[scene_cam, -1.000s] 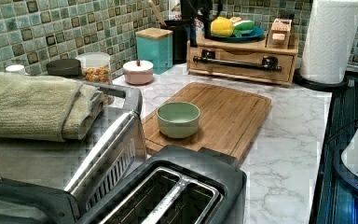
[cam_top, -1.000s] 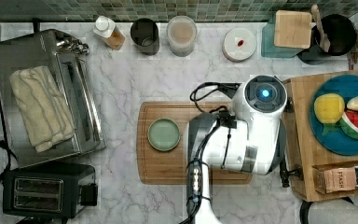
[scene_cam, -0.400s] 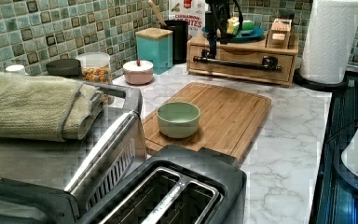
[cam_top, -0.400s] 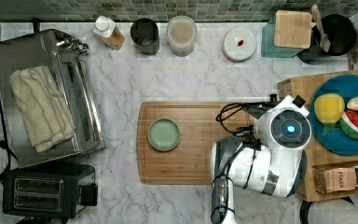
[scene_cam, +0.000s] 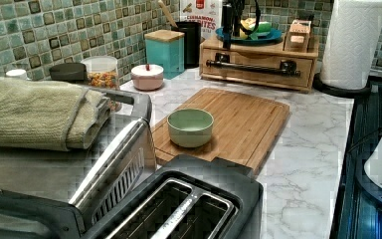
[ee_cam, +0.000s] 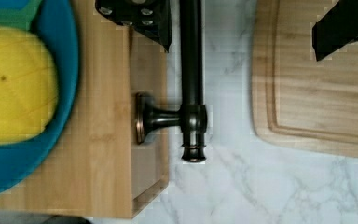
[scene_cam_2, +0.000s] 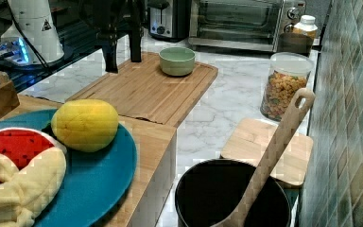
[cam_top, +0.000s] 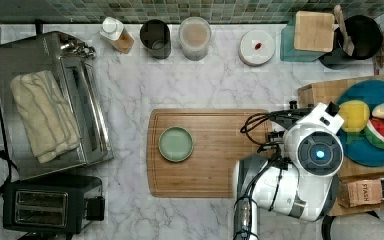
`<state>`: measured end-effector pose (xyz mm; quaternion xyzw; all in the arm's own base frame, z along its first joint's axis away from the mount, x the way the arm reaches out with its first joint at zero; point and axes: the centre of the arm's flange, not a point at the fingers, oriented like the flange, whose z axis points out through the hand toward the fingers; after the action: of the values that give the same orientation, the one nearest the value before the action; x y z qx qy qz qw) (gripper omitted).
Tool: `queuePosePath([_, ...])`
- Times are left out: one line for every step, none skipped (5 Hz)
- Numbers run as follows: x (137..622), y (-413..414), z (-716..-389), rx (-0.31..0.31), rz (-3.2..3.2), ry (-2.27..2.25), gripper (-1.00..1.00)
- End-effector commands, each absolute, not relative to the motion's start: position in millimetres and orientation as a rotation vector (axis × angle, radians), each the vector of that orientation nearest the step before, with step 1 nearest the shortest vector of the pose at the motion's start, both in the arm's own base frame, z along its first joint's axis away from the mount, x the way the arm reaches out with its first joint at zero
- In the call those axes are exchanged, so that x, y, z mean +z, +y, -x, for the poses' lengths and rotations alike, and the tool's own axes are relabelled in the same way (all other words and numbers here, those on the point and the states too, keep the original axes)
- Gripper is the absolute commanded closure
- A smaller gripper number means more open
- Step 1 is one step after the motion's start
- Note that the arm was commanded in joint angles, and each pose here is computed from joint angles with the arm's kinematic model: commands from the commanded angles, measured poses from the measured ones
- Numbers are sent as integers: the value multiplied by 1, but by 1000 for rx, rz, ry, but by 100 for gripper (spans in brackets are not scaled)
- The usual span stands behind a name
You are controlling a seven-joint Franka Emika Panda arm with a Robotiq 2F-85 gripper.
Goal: Open the drawer.
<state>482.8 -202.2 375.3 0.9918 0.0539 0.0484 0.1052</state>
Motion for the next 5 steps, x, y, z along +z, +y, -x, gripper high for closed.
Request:
queuePosePath([366,-237,-486,61,-2919,174,-100])
queuePosePath([364,-240,-483,1,-2902,83,-100])
queuePosePath([354,-247,-475,-5,-2906,9,-100])
queuePosePath([340,-256,-473,32,-2906,-14,-100])
queuePosePath([327,-273,-467,60,-2904,-11,-100])
